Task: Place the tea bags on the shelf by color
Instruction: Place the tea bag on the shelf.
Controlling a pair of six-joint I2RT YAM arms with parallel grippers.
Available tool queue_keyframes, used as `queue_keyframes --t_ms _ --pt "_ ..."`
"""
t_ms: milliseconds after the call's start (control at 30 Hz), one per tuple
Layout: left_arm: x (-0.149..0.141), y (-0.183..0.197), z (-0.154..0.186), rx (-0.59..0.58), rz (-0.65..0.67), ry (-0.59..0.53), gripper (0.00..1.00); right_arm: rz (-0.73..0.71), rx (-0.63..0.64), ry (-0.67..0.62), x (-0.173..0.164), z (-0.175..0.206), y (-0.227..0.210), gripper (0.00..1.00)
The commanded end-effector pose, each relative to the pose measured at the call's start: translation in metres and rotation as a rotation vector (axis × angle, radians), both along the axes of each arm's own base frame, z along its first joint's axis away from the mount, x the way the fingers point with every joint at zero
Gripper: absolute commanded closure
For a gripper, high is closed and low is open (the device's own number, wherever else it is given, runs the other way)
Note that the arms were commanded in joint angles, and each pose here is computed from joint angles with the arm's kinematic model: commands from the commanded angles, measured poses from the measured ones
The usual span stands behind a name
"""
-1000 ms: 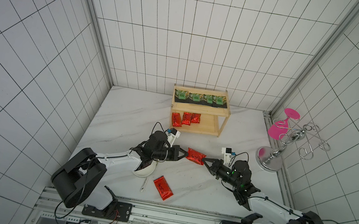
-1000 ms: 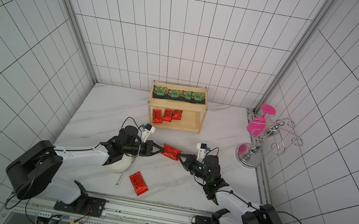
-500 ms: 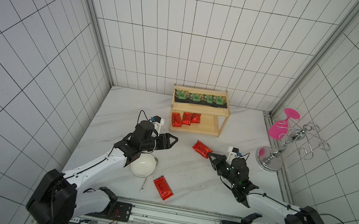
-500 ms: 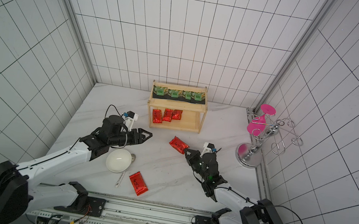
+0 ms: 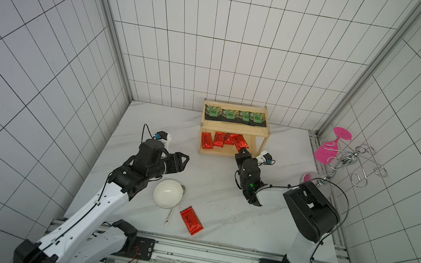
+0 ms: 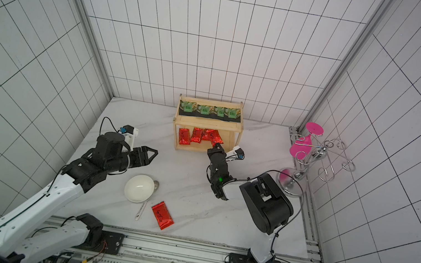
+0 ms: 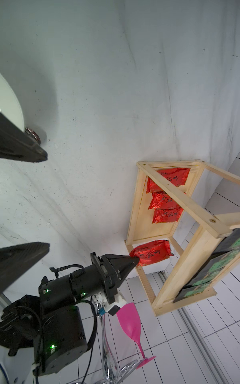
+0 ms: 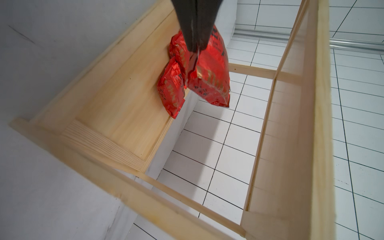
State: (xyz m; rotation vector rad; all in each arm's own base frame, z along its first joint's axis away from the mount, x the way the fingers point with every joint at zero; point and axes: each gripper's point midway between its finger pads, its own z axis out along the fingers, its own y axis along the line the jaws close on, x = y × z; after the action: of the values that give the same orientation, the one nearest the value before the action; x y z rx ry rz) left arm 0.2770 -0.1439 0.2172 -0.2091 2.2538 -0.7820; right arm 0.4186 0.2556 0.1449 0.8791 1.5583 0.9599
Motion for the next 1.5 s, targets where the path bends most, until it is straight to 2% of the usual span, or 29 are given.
queue_keyframes --t_ms 0,533,1167,1300,1467 --pt "-0.004 0.005 -0.001 0.056 0.004 -0.005 0.35 -0.168 -0.014 -0.021 0.014 -0.001 -0.017 1.00" --pt "-0.007 0.007 0.001 0.072 0.012 -0.013 0.35 -0.251 0.067 0.114 0.044 -0.066 -0.010 0.98" --pt "-0.007 0.008 0.000 0.075 0.014 -0.013 0.35 -0.245 0.174 0.171 0.062 -0.091 0.007 0.88" --pt "-0.007 0.008 0.001 0.076 0.013 -0.015 0.35 -0.242 0.188 0.180 0.061 -0.095 0.008 0.83" --pt "-0.006 0.010 0.002 0.076 0.020 -0.017 0.35 -0.197 0.185 0.178 0.061 -0.087 0.009 0.65"
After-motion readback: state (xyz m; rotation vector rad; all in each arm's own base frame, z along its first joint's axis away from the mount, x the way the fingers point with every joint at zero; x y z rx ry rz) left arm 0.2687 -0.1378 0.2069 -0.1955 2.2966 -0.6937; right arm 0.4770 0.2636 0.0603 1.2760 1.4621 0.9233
